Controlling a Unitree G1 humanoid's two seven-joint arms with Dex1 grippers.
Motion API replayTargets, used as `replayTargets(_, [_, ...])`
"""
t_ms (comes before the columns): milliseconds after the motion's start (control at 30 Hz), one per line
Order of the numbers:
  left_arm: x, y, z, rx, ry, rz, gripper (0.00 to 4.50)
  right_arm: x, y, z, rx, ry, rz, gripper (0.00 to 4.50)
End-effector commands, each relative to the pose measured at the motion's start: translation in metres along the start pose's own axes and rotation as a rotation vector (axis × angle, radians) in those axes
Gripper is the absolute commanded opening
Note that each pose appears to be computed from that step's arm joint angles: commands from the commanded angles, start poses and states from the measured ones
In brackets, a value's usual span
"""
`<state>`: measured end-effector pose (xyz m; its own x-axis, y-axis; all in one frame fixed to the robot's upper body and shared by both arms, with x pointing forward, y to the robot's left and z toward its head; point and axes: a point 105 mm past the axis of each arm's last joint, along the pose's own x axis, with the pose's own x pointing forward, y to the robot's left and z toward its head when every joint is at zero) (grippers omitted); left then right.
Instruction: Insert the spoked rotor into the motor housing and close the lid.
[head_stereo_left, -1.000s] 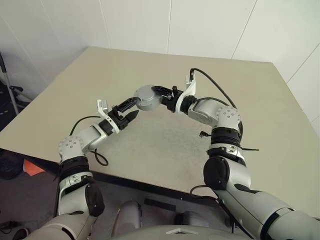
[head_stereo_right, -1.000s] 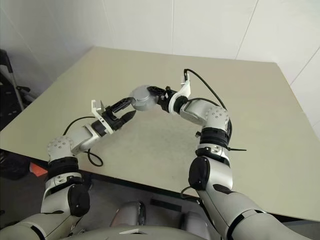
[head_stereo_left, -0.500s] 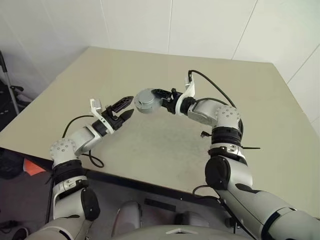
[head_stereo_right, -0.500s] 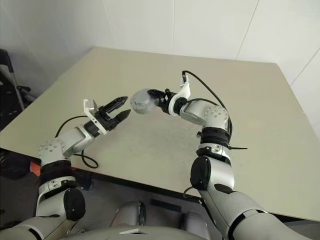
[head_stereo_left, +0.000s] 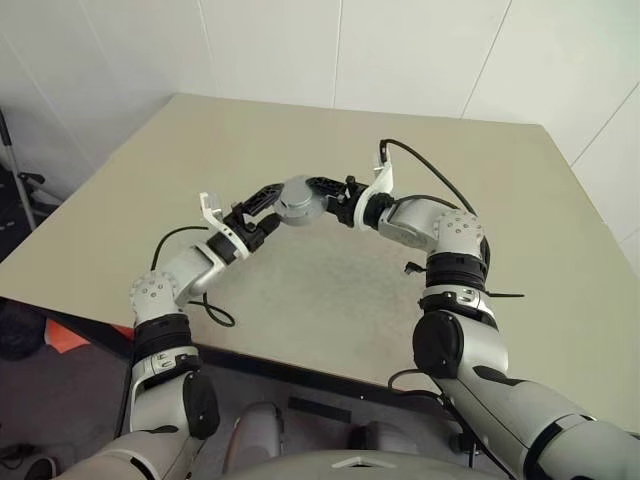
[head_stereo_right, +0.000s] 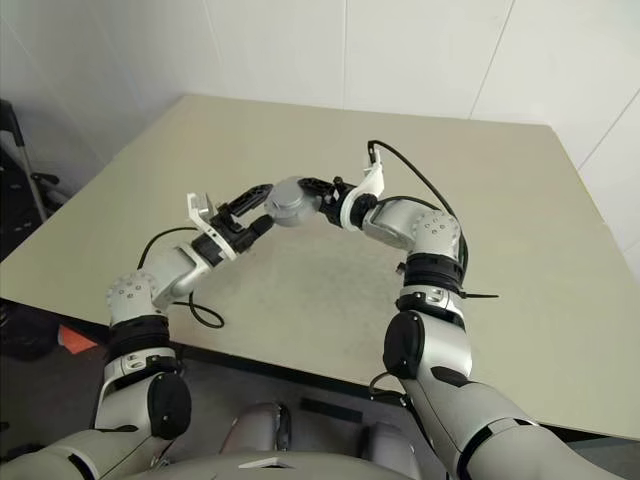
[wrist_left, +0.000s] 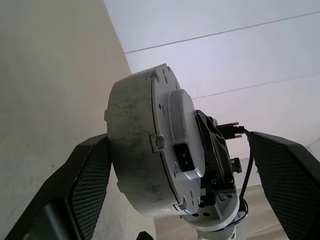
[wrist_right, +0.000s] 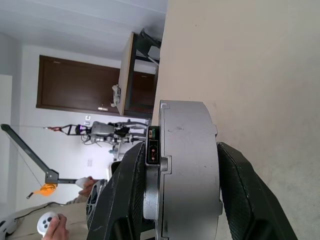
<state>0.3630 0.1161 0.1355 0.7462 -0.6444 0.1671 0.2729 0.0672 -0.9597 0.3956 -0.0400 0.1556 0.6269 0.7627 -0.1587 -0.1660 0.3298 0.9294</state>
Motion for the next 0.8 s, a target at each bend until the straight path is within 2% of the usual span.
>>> replayTargets(33, [0.010,-0.023,0.007,0.021,-0.019,-0.084,4.46,-0.001,0.030,0.008,-0.052,-0.022,0.095,2.04])
replayTargets(400, [0.023,-0.016,0.000,-0.015,0.009,-0.094,4.46,-0.003,0.041,0.007,-0.068,-0.020,0.131,2.04])
replayTargets(800, [0.034,-0.023,-0.008,-0.031,0.041,-0.122,4.46,-0.003,0.047,0.004,-0.070,-0.015,0.146,2.04])
